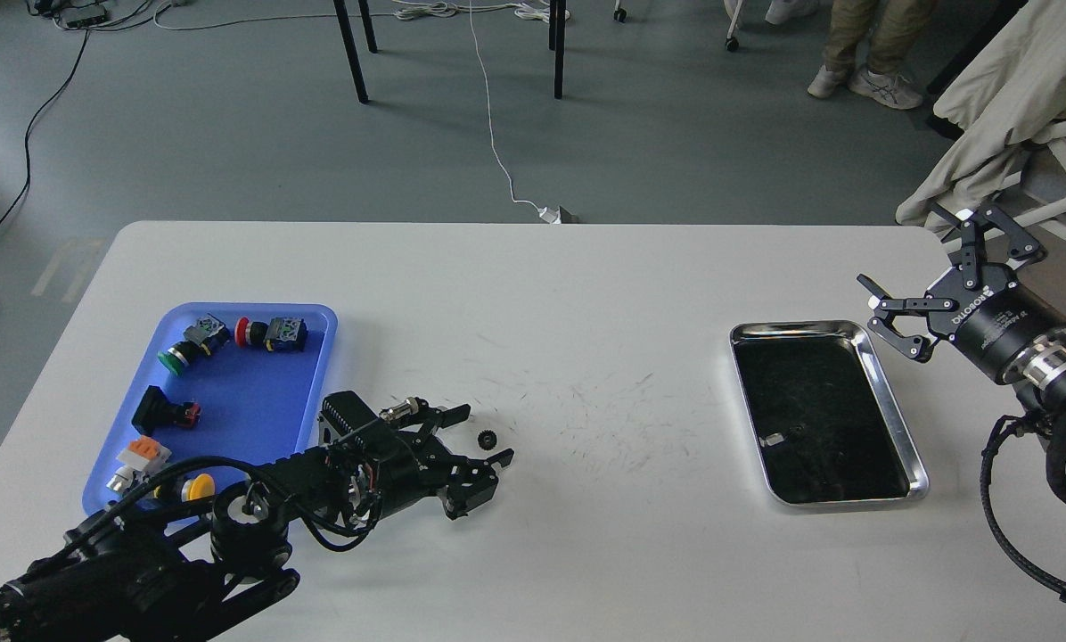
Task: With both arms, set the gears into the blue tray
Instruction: 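Reach the left gripper to the black part at table center, then grasp and lift the black part with the left gripper, then carry the black part into the blue tray and release it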
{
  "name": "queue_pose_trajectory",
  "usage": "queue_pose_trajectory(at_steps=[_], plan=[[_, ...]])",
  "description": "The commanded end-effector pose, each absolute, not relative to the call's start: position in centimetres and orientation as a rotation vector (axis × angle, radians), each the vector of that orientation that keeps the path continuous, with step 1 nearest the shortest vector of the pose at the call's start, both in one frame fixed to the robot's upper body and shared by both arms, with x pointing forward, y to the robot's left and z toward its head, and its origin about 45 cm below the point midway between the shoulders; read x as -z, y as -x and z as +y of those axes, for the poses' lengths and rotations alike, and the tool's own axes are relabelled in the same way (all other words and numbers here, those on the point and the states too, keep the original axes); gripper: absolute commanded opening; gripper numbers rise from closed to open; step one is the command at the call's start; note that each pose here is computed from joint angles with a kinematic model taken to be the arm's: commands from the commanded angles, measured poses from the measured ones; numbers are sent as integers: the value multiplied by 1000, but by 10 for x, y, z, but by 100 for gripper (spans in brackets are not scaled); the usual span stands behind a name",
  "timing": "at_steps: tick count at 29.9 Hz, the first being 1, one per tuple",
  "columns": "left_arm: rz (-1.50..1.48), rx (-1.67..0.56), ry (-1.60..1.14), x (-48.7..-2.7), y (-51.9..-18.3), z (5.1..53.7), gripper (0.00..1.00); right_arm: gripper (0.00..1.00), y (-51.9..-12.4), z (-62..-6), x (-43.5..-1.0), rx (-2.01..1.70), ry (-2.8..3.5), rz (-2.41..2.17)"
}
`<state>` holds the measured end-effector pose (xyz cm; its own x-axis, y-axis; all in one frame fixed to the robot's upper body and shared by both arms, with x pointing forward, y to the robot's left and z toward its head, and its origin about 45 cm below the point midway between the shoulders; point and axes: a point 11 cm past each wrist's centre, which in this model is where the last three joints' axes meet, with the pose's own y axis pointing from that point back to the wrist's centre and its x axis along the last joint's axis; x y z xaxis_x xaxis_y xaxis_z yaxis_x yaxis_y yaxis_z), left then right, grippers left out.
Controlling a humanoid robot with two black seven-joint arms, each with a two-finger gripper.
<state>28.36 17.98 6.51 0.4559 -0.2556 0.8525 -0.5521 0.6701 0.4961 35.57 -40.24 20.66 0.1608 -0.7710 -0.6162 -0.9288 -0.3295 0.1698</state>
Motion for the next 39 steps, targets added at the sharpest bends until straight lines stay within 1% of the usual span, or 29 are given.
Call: queue_pose_trajectory(at_steps=[1, 2, 4, 6, 7, 14, 20, 25, 39], plan=[[-1112, -211, -863, -64, -283, 180, 37, 98, -356, -403, -206, -919, 2187, 1651], [-1112, -210, -860, -64, -282, 179, 33, 98, -356, -403, -206, -918, 2187, 1653], [-1107, -209, -860, -62, -281, 180, 16, 98, -356, -403, -206, -918, 2187, 1653], [-1102, -208, -858, -61, -278, 180, 9, 98, -356, -403, -206, -918, 2187, 1653], [-1103, -206, -854, -61, -278, 179, 7, 98, -356, -403, -206, -918, 2187, 1653], [-1133, -233, -830, -73, -285, 178, 5, 98, -358, -403, -207, -913, 2184, 1648], [-1226, -283, -798, -112, -305, 185, 5, 98, -359, -402, -209, -907, 2184, 1642], [-1303, -340, -795, -151, -329, 201, 5, 98, -361, -402, -213, -897, 2180, 1636], [-1243, -551, -822, -215, -374, 256, 5, 98, -374, -399, -229, -851, 2164, 1600]])
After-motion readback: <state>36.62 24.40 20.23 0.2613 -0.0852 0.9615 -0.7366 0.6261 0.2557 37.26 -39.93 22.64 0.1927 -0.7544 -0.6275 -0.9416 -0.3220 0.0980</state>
